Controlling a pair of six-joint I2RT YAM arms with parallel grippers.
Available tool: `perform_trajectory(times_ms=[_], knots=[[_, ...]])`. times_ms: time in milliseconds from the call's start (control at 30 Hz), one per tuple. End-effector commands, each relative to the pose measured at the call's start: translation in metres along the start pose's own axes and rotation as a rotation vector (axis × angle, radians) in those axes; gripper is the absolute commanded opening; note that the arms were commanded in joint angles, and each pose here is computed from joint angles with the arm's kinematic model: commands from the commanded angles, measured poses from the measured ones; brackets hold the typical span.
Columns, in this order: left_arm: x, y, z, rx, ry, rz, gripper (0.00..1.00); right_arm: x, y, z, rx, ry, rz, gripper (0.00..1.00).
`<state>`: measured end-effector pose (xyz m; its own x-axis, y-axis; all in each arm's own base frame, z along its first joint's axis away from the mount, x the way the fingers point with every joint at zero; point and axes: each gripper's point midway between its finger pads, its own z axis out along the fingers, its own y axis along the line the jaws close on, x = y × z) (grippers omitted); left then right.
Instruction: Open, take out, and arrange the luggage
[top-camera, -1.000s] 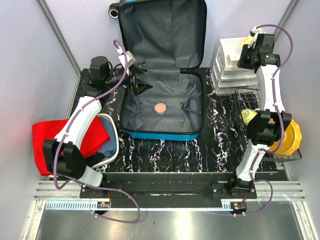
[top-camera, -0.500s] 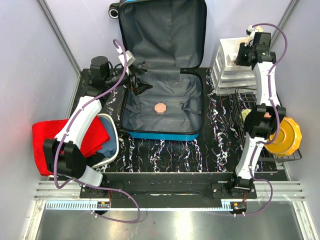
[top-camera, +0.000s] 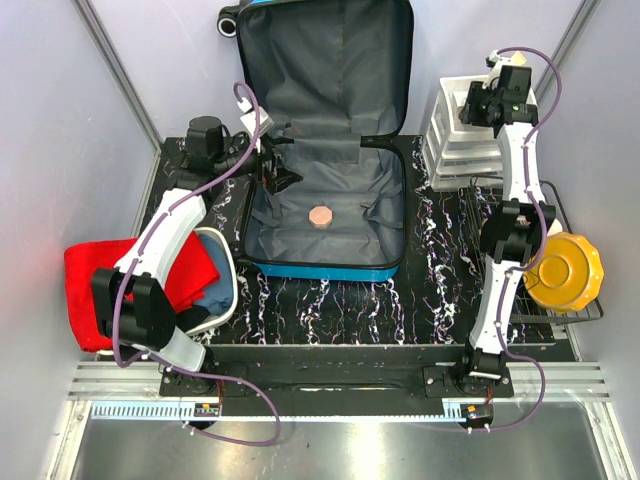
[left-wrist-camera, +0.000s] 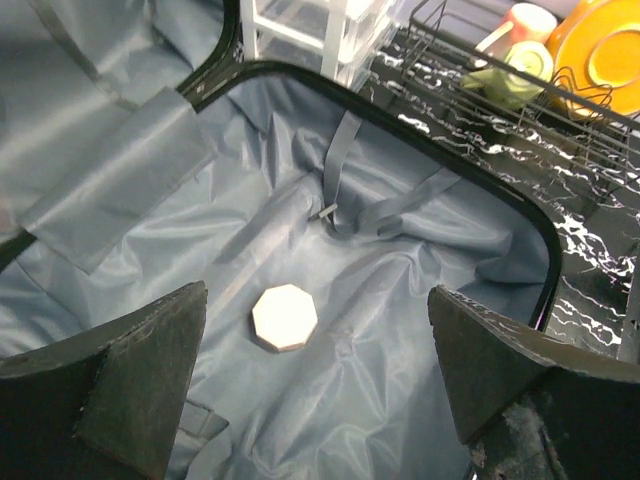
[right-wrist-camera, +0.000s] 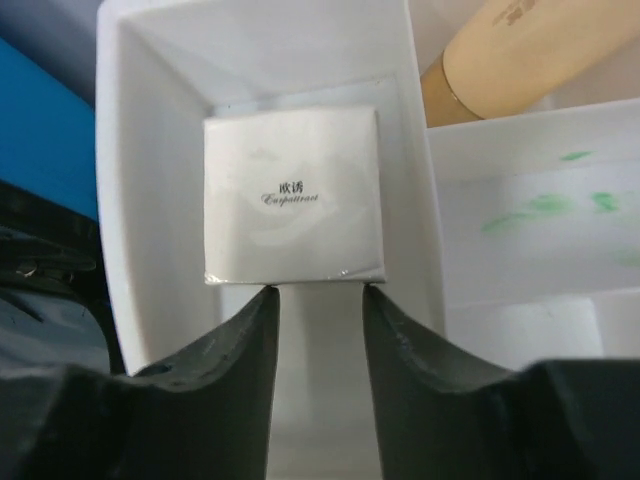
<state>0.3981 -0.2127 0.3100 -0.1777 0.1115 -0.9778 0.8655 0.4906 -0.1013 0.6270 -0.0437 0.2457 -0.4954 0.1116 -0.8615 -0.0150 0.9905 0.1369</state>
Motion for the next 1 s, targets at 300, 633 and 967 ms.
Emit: perform_trajectory(times_ms=[300,633,967], knots=[[0.025,0.024,-0.001,-0.097,0.105,-0.018,0.96,-0.092,0.05,-0.025,-0.206,-0.346,-0.159,0.73],[0.021,0.037,-0.014,-0.139,0.064,-0.164,0.97,-0.035,0.18,-0.114,-0.546,-0.263,-0.455,1.0],[0.018,0.044,-0.035,-0.199,0.05,-0.17,0.97,0.073,0.292,-0.119,-0.76,-0.09,-0.554,1.0]])
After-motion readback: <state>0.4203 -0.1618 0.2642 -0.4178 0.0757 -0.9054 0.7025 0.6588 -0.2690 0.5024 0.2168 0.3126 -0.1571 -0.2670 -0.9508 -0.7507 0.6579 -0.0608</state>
